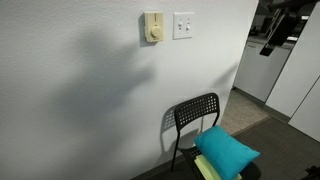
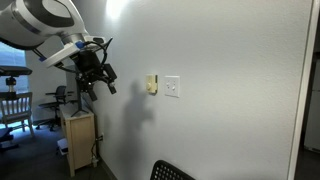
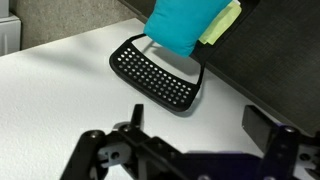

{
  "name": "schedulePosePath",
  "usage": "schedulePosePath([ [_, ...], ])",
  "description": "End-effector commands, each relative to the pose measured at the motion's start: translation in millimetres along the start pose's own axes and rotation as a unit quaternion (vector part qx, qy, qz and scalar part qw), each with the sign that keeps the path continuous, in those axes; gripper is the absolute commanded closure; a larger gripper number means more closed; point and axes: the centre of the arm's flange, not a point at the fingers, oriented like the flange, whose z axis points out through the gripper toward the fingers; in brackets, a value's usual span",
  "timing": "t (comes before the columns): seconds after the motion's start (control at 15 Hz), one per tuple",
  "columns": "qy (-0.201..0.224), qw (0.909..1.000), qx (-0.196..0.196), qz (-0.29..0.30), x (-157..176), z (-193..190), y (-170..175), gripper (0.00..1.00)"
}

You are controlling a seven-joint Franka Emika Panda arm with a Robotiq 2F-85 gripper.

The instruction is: Flip the light switch to the left off

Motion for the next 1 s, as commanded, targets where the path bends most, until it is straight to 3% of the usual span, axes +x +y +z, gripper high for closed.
schedulePosePath([
  [0.0, -0.01, 0.9999, -0.002, -0.001, 0.2, 4.1, 2.0, 0.0],
  [0.2, 0.009, 0.9959, -0.042, -0.08, 16.0, 6.3, 18.9, 0.0],
  [0.47, -0.001, 0.9797, -0.077, -0.185, 55.1, -0.5, 42.8, 0.0],
  [0.73, -0.014, 0.9523, -0.099, -0.288, 117.9, 11.2, 64.5, 0.0],
  [0.93, -0.026, 0.9236, -0.121, -0.363, 165.9, 29.7, 72.9, 0.0],
])
